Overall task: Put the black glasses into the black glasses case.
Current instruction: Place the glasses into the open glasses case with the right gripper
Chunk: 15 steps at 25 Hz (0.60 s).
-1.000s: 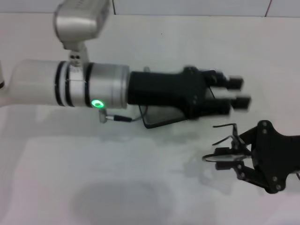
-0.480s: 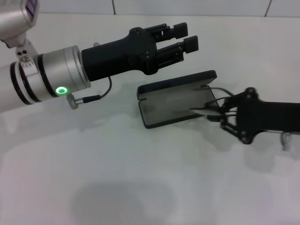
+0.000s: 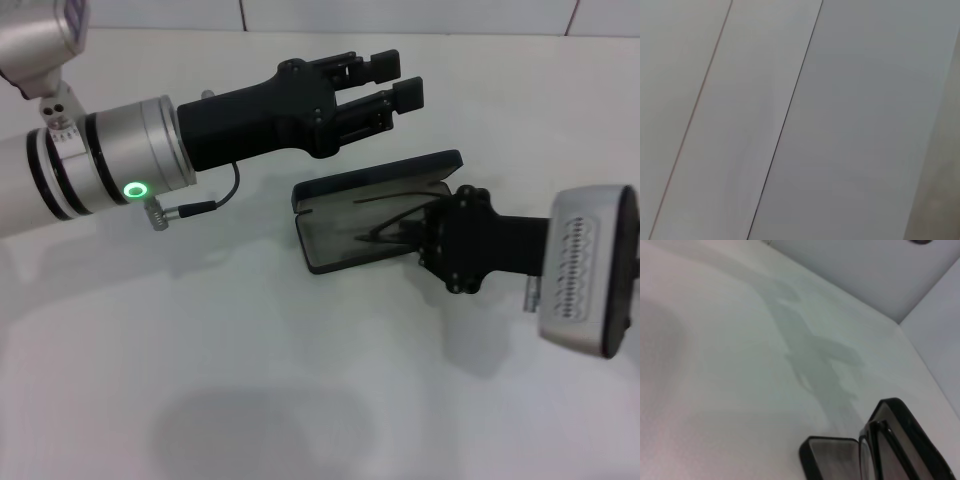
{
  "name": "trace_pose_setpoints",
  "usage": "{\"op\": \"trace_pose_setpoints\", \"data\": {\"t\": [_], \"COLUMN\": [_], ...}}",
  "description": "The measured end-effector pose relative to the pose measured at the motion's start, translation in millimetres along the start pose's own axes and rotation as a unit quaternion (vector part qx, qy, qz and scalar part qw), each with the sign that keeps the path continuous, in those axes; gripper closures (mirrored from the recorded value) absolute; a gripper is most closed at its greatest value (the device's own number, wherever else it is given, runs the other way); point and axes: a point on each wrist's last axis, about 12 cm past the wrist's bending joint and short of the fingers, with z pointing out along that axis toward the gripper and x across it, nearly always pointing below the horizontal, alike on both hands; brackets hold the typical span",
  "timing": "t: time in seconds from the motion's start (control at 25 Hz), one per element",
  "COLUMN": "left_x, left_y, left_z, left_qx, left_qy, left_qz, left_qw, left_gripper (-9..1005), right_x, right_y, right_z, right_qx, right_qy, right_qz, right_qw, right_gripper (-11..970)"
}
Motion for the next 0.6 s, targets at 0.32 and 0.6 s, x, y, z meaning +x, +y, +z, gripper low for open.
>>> {"op": "trace_pose_setpoints", "data": {"t": [0.32,0.6], "left_x": [0,0], "left_y": [1.1,1.7], "left_z": [1,1], "left_qx": [-0.004,-0.006], "left_qy": [0.003,0.003], "left_qz": [0.003,0.004], "left_qw": [1.0,1.0], "left_gripper": [460,459], "right_x": [-9,-14], "right_y": [-0.6,-0.2], "right_z": [12,17], "right_qx": [0.035,0.037], "right_qy": [0.026,0.023], "right_qz": [-0.031,-0.034], "right_qw": [0.999,0.999], "right_gripper": [837,836]}}
